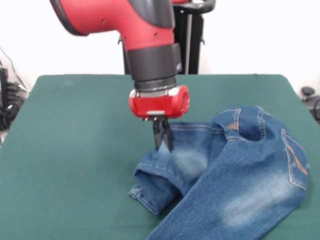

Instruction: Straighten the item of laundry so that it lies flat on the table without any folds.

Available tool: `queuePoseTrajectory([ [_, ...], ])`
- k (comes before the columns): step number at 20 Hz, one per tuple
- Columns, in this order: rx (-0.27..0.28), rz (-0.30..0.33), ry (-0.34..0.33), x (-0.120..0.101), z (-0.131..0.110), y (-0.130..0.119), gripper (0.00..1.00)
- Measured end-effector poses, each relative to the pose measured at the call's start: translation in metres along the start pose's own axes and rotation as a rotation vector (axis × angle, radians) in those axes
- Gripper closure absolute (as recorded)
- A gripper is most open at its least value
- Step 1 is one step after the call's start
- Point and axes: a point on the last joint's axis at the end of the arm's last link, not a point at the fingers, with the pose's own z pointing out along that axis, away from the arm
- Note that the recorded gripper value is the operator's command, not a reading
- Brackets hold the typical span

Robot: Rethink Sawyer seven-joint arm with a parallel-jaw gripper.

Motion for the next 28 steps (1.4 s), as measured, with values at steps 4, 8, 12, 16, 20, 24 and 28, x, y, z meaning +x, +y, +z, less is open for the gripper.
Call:
queuePoseTrajectory([
  [4, 0.008, -0.013, 0.02, -0.009, -0.024, 0.032, 1.0],
  [8, 0.014, -0.022, 0.031, -0.012, -0.04, 0.054, 1.0],
  [12, 0.016, -0.019, 0.031, -0.017, -0.052, 0.063, 1.0],
  [16, 0.017, -0.006, 0.021, -0.024, -0.058, 0.062, 1.0],
  [20, 0.02, 0.006, 0.026, -0.026, -0.058, 0.056, 1.0],
  [24, 0.029, 0.02, 0.055, -0.031, -0.061, 0.048, 1.0],
  [28, 0.043, 0.046, 0.098, -0.042, -0.067, 0.031, 1.0],
])
